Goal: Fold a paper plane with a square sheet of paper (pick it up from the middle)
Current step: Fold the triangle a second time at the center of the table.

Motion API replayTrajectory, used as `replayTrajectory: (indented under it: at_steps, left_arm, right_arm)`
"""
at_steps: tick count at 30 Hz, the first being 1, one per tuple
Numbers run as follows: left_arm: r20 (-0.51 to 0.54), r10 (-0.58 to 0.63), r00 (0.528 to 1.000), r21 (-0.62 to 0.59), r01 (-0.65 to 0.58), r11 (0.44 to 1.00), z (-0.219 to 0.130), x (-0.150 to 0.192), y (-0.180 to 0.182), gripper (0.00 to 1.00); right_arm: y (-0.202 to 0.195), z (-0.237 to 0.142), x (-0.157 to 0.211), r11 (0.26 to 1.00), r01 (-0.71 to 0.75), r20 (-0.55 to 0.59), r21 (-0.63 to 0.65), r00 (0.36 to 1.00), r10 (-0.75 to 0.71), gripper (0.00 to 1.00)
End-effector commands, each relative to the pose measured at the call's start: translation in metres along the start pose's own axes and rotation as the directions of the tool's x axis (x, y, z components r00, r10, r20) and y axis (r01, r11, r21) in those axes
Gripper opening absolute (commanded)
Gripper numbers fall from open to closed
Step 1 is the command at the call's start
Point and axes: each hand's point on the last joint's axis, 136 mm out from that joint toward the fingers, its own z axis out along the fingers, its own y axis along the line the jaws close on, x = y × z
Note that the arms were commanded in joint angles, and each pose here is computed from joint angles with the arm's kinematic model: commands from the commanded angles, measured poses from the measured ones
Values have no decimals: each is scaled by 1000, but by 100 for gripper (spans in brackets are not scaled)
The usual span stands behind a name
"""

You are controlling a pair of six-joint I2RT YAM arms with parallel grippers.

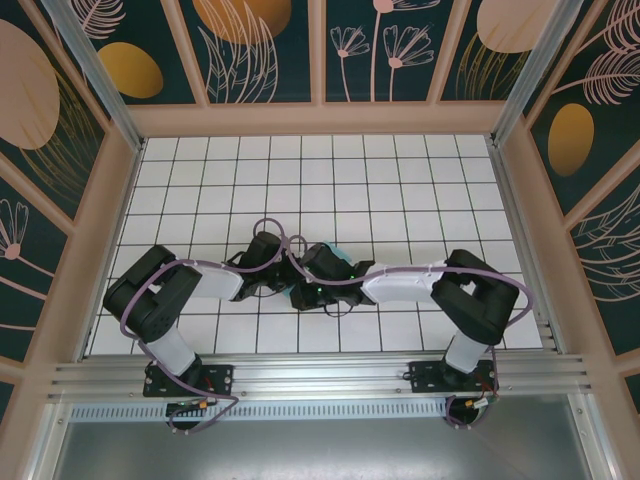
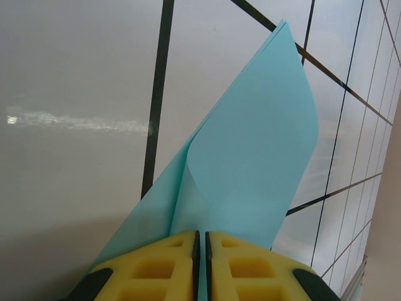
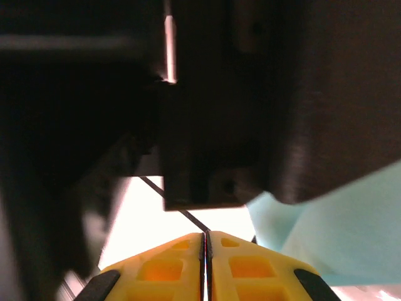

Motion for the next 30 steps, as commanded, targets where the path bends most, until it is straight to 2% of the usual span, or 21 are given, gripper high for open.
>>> replayTrajectory:
  at_steps: [1,4,14,19,25,30]
  left_arm:
    - [-11,14,1000,-23,-14,1000,3,1,3,14]
    - [-12,16,1000,-19,-16,1000,3,0,1,14]
    - [-9,21,1000,-24,-22,999,4,-1,1,14]
    - [-8,20,1000,-25,-20,999,4,-1,1,14]
    - [4,25,1000,-27,-25,999,1,-3,0,15]
    - [19,14,1000,13,-14,1000,-2,-6,-11,16]
  right_arm:
    - [-7,7,-5,998,-3,15,58,1000,2,13]
    - [-26,9,2,991,-21,1,132,1000,21,12]
    - [-43,15,39,993,-65,-96,100,993,75,12]
    - [-51,14,45,992,-103,-82,79,991,109,12]
    - [-61,7,65,986,-141,-124,89,981,152,11]
    - [-72,-4,74,983,-151,-125,103,979,163,11]
